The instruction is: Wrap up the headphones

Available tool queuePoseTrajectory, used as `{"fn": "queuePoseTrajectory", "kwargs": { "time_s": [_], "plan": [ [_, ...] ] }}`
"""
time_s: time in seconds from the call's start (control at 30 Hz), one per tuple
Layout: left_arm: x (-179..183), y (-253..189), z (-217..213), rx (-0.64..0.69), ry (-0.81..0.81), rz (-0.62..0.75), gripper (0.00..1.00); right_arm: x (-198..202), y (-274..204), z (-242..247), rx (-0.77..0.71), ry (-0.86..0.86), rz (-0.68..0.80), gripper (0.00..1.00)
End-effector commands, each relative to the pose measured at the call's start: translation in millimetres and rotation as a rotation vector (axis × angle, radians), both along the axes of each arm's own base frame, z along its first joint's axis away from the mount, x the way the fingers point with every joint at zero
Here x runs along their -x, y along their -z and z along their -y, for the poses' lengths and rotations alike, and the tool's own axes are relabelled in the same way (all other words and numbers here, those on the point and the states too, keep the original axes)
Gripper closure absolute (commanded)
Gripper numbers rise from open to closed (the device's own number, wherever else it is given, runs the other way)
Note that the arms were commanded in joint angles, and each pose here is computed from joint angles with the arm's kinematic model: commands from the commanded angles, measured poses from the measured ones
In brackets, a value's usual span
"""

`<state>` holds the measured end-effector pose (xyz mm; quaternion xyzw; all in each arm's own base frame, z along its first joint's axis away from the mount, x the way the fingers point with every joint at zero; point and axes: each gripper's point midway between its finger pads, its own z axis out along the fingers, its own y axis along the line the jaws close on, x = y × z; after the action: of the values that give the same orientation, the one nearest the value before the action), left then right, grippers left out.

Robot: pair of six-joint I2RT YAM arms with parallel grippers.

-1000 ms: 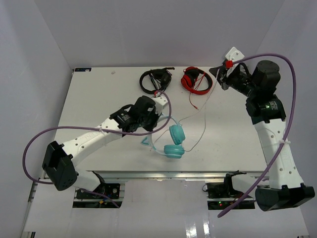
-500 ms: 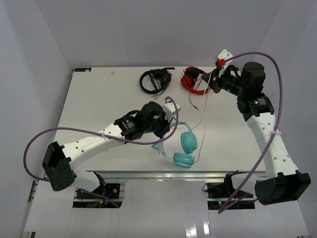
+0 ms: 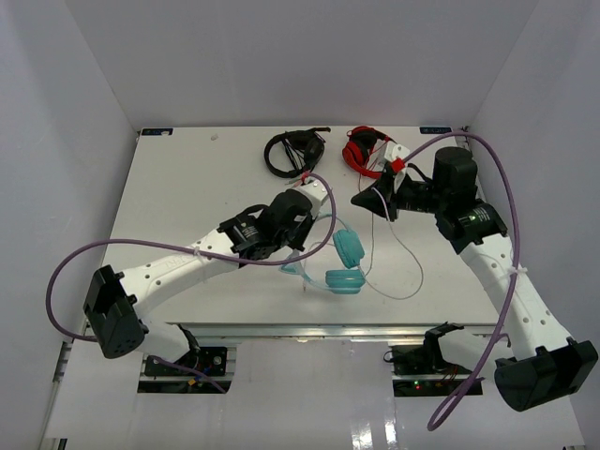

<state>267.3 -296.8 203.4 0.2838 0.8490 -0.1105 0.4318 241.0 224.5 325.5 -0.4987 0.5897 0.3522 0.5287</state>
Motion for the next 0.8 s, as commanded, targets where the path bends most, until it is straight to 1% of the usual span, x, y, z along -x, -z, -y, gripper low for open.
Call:
{"fn": "queuePoseTrajectory", "kwargs": {
  "time_s": [0.0,0.13,0.2,0.33,0.47,0.6,0.77],
  "plan": [
    [-21.5,-43.8,9.6,0.115,-0.157,0.036,1.0,32.7,18.2,-4.4,0.025,-0.11,0.002,0.92],
    [-29.9,-49.0,15.5,0.12,-0.225,0.007,1.0,35.1,37.5,-4.0,0.08,-0.095,0.015,0.92],
    [-34.4,-59.4,21.9,0.143,-0.243,0.002,1.0,25.4,46.5,-1.1,0.12,-0.045,0.04,0.92],
    [-38.3,-63.5,26.8,0.129,-0.269,-0.021,1.0,6.4,56.1,5.1,0.194,0.05,0.089,0.92],
    [-36.4,-69.8,28.7,0.147,-0.274,-0.035,1.0,-12.3,62.1,10.9,0.246,0.148,0.121,0.92],
    [-31.2,-74.3,23.8,0.162,-0.274,-0.039,1.0,-35.1,63.8,25.0,0.287,0.292,0.155,0.92],
    [-23.2,-76.9,16.5,0.18,-0.267,-0.044,1.0,-54.6,65.5,36.3,0.322,0.395,0.18,0.92]
  ]
}}
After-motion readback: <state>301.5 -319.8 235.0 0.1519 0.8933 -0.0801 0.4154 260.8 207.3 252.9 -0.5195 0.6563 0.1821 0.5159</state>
